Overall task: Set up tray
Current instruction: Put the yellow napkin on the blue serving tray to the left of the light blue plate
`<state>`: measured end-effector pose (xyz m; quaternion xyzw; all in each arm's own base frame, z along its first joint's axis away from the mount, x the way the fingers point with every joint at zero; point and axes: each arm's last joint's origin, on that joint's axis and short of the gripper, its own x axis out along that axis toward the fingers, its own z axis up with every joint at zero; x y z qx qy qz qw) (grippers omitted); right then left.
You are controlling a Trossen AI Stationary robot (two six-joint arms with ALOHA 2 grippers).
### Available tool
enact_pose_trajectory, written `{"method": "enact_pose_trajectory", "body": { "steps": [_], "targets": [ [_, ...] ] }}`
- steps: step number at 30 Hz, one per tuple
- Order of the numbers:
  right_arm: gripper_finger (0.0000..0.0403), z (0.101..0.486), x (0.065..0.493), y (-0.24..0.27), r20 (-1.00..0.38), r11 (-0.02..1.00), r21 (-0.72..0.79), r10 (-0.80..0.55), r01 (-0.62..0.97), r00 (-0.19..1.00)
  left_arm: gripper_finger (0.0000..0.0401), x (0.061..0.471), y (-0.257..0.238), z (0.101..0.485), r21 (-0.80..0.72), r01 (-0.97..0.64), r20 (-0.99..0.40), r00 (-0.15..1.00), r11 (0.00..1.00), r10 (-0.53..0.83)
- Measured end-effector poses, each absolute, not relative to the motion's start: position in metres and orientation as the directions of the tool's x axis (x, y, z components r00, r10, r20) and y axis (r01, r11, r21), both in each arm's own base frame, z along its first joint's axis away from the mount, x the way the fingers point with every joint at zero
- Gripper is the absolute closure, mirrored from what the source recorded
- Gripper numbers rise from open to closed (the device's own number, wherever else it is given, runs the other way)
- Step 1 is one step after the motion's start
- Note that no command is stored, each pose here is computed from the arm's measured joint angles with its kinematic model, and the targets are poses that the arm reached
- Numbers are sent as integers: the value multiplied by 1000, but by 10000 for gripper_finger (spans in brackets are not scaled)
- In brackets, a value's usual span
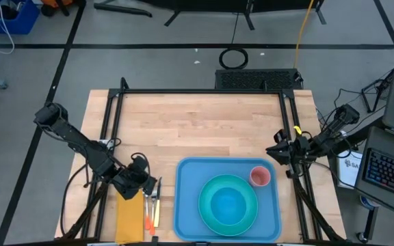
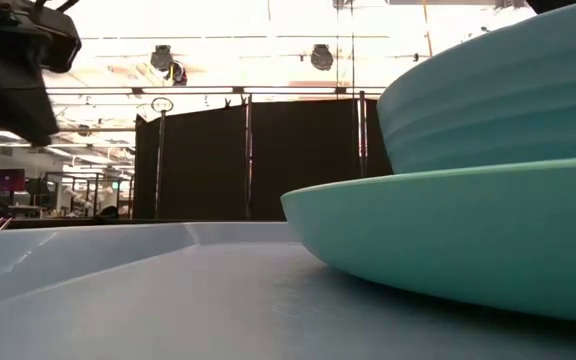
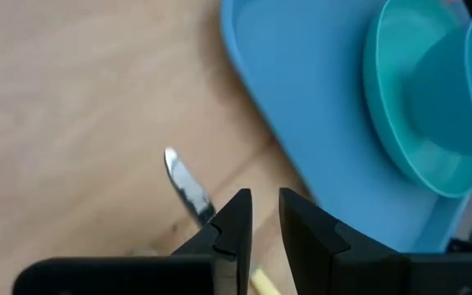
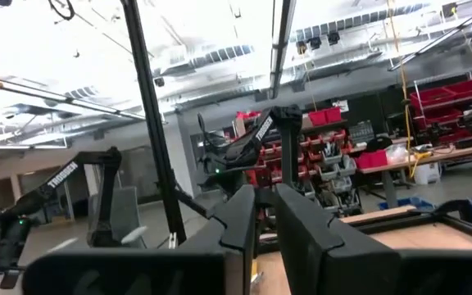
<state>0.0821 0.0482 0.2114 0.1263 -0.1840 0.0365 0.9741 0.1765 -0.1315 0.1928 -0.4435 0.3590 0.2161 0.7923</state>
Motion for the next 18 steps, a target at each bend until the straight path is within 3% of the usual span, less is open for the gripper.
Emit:
{"method": "enact_pose_trajectory", "body": {
  "steps": [8,18],
  "targets": [
    [359,211,82,48,365,966,230,26,-117,931,334,172,-138,192,-554,-689,-818,554,467,-153],
    [358,211,82,48,364,966,230,26,-117,931,334,160,-146,188,-470,-807,-869,353,357,-347]
  ]
}}
